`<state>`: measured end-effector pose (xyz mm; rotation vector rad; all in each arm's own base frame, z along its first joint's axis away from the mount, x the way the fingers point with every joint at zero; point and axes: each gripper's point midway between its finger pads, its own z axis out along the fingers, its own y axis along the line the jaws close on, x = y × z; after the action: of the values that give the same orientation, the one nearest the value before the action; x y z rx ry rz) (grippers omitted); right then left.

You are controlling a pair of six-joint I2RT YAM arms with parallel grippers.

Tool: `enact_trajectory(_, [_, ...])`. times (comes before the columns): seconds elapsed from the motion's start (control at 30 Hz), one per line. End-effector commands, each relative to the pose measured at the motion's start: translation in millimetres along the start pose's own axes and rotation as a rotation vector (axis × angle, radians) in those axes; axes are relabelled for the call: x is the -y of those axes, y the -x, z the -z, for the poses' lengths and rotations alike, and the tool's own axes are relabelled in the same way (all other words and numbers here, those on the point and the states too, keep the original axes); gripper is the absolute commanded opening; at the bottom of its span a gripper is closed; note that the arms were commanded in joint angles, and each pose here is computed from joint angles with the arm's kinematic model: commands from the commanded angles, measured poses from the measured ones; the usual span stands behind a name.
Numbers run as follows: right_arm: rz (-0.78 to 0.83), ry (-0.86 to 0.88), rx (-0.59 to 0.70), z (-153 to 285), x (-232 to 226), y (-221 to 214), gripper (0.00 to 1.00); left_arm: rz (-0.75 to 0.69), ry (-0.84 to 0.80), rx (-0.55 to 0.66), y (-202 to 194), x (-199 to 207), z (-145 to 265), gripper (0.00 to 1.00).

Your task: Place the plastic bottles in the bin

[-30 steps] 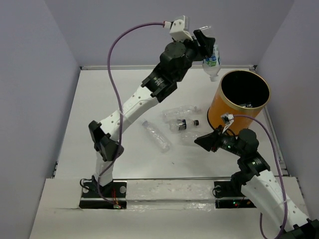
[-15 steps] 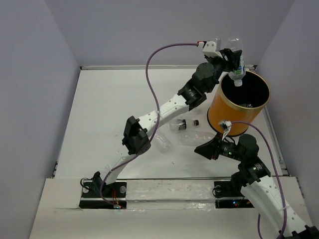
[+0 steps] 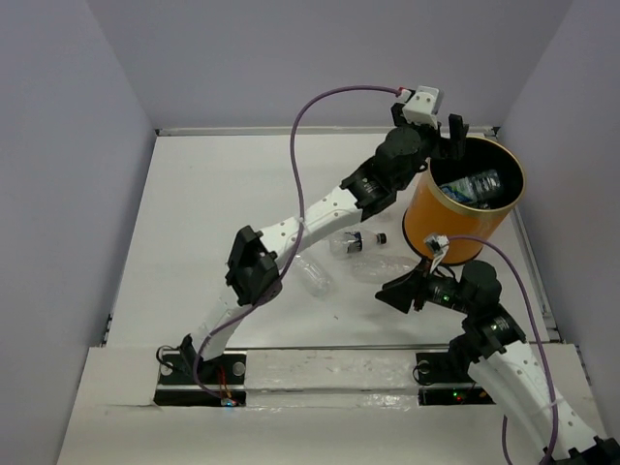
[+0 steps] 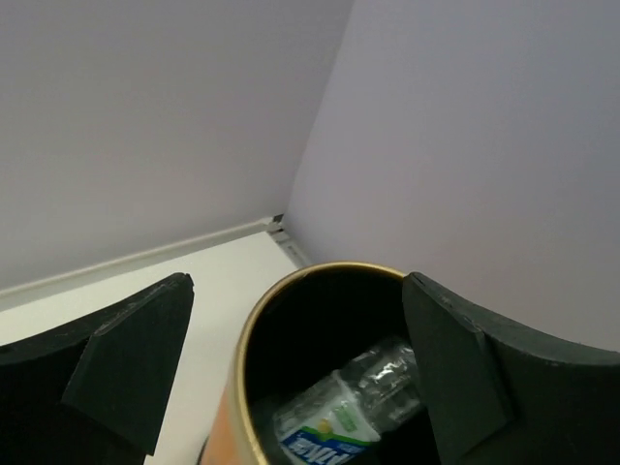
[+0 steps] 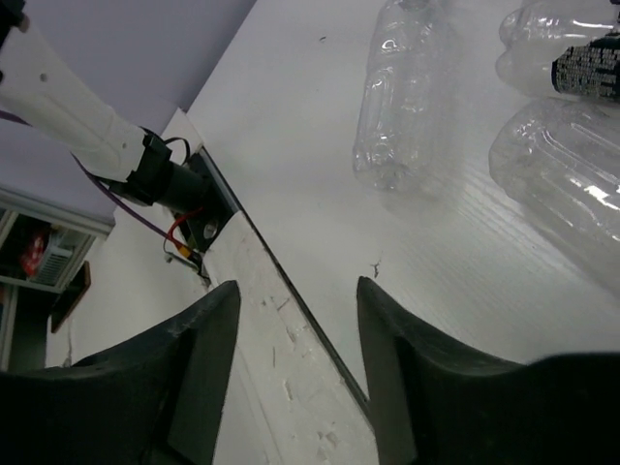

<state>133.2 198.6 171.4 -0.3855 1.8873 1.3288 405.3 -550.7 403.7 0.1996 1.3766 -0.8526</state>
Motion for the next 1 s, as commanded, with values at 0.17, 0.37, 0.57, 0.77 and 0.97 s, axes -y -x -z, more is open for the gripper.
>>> enact_trajectory(0.17, [0.070, -0.033, 0.075, -21, -1, 55, 0.84, -0.058, 0.301, -0.069, 101, -82, 141, 0.99])
enact_trajectory(0.37, [0.093, -0.084, 0.052, -51, 9, 74, 0.86, 0.085, 0.562, -0.255, 43, -184, 252, 0.99])
enact_trajectory(0.57, [0.187, -0.275, -0.028, -84, 33, 71, 0.91, 0.205, 0.717, -0.434, -25, -235, 342, 0.99])
enact_trajectory(0.77, [0.226, -0.480, -0.128, -73, 71, 61, 1.00, 0.338, 0.719, -0.629, -86, -236, 379, 0.99])
enact_trajectory(0.97, [0.226, -0.588, -0.181, -64, 85, 61, 1.00, 0.424, 0.713, -0.664, -120, -236, 380, 0.99])
